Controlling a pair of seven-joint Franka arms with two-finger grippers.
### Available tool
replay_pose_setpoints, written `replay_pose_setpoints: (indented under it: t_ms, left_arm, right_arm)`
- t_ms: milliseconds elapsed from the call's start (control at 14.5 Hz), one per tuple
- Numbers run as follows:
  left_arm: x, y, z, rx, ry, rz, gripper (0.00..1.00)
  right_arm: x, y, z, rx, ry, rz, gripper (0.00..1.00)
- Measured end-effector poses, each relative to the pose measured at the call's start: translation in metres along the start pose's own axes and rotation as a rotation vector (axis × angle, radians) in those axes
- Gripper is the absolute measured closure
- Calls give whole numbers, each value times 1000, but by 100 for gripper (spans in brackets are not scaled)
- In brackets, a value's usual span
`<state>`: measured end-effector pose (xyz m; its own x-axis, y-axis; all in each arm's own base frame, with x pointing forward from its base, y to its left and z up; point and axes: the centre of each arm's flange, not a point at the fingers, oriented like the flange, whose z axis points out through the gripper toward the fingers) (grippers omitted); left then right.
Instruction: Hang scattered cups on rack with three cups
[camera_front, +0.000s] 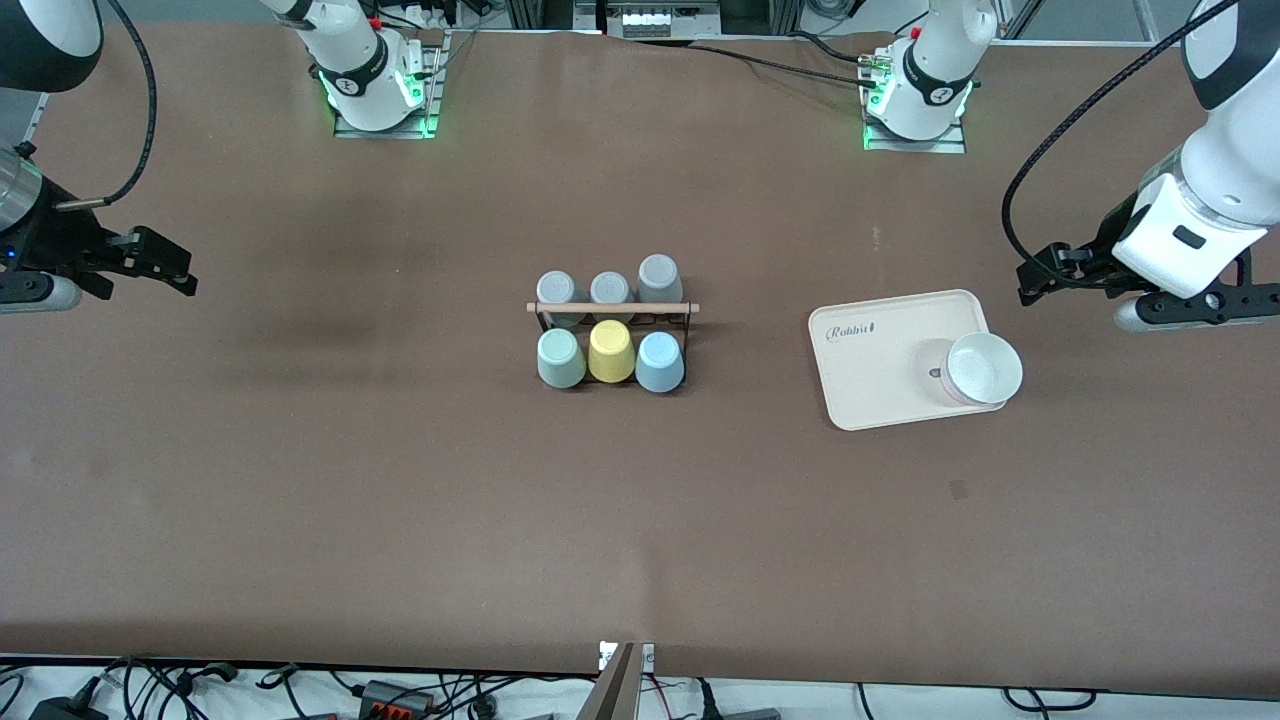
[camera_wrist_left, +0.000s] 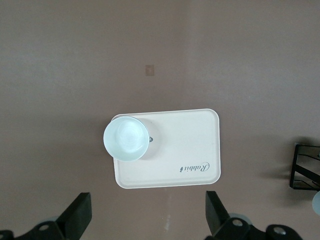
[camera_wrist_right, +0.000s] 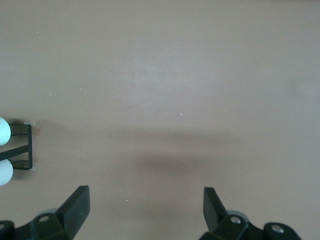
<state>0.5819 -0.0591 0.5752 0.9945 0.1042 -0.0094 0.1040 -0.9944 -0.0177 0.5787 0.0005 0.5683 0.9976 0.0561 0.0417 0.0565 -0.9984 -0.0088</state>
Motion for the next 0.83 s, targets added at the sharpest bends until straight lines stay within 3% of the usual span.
replay_pose_setpoints:
  t_ms: [829]
  left_arm:
    - [0, 0, 0, 1, -3, 1, 0]
  right_arm:
    - [-3, 8, -6, 0, 8, 14, 0]
